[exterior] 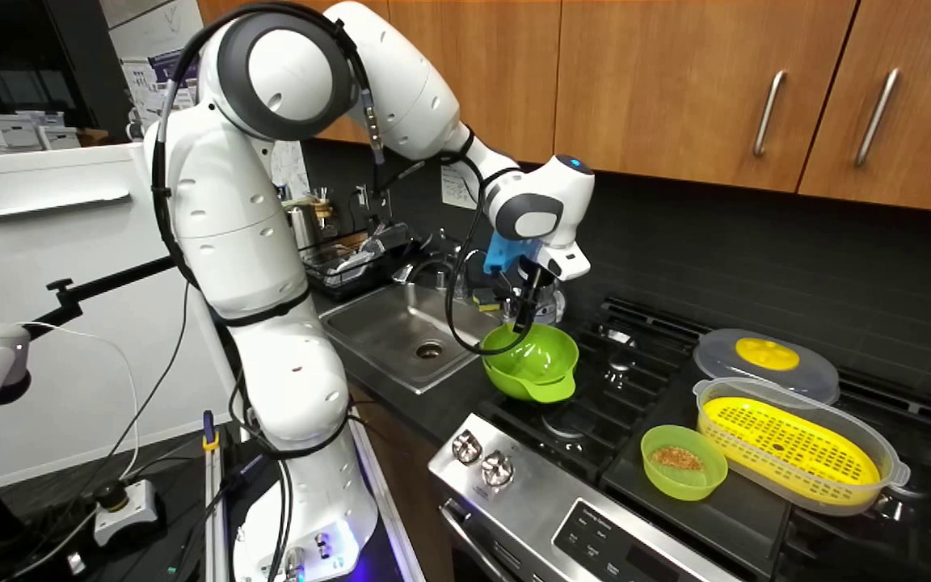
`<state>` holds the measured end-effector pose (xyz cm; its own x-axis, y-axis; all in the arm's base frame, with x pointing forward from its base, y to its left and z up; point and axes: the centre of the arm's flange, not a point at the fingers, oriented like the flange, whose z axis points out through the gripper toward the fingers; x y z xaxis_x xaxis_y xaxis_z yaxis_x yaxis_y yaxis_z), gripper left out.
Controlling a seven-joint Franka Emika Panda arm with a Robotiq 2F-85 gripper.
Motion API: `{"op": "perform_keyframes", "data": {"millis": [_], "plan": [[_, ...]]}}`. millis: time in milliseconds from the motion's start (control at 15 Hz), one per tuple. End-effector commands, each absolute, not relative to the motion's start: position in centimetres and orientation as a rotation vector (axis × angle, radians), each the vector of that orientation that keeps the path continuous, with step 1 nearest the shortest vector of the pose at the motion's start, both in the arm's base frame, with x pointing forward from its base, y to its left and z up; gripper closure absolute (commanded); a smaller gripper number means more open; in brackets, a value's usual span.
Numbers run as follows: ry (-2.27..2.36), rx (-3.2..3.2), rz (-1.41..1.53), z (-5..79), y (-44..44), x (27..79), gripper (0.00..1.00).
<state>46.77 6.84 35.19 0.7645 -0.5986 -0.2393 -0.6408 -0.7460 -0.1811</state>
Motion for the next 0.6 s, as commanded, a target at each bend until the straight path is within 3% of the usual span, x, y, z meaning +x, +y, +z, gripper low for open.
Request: {"op": "perform_keyframes", "data": {"millis": [0, 533], "plan": [[0.967, -2.687, 0.305, 34.8, 6.1, 48.0, 0.00], [0.993, -2.690, 0.389, 32.7, 5.6, 49.0, 0.00]]}}
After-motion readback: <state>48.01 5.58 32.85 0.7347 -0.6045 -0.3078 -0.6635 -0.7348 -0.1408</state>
